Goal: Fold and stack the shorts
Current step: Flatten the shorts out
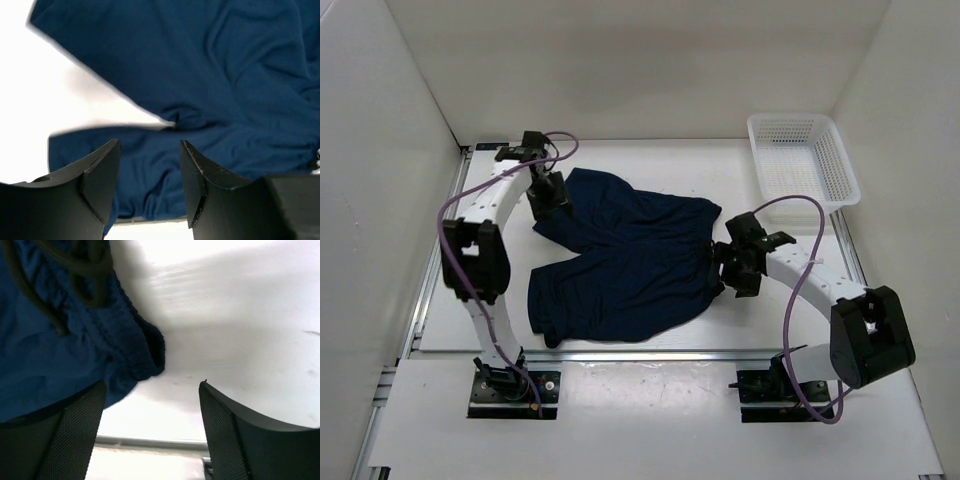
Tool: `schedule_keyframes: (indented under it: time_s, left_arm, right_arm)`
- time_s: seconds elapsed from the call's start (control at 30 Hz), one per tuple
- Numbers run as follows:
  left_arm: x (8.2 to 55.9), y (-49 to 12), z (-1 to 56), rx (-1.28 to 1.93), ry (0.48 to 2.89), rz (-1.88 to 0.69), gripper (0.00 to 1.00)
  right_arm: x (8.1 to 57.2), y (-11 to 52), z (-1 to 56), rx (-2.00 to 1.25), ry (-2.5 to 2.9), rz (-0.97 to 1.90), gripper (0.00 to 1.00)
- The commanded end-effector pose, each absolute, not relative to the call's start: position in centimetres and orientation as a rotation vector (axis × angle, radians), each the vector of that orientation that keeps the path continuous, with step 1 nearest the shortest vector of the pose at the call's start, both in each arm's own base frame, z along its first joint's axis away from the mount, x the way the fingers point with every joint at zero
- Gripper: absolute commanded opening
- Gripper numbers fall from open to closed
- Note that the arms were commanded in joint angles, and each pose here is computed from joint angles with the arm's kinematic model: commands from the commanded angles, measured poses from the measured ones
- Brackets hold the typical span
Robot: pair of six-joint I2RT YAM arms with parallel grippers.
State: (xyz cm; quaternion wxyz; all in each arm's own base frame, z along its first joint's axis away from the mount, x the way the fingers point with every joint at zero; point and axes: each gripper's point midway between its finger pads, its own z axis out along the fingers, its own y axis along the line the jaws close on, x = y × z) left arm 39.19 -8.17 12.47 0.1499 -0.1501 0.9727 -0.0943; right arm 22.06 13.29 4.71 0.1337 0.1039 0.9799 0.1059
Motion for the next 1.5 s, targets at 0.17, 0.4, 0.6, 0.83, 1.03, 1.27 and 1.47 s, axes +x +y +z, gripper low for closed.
schedule_keyframes:
  time_s: [0.17, 0.4, 0.6, 0.83, 1.03, 1.27, 1.47]
  left_arm:
    - [44.3, -10.7, 11.1, -0.356, 2.832, -0.241, 0.67]
    - [49.0, -10.7, 7.2, -0.362, 2.861, -0.257, 0.63]
    - [50.6, -8.0, 3.9, -0.506, 2.882, -0.409, 0.59]
    - [50.8, -5.4, 2.0, -0.614, 2.880, -0.468, 0.60]
    - [52.7, -6.6, 1.3, -0.609, 2.839, -0.616, 0.63]
    - [55.9, -7.5, 4.9, -0.570, 2.695, -0.762, 0.65]
    - [57.1, -7.4, 12.4, -0.482, 2.545, -0.765, 0.75]
  right_arm:
    - [30.2, 12.7, 13.0, 0.244, 2.620, 0.187, 0.45]
    - [41.3, 16.3, 10.5, 0.201, 2.683, 0.208, 0.00]
    - [46.0, 16.5, 6.4, 0.276, 2.749, 0.194, 0.00]
    - [48.4, 15.4, 3.0, 0.341, 2.783, 0.161, 0.00]
    - [53.6, 15.9, 1.2, 0.331, 2.735, 0.188, 0.10]
    - [59.6, 18.1, 4.7, 0.335, 2.553, 0.522, 0.44]
    - [59.7, 19.9, 15.2, 0.194, 2.355, 0.700, 0.70]
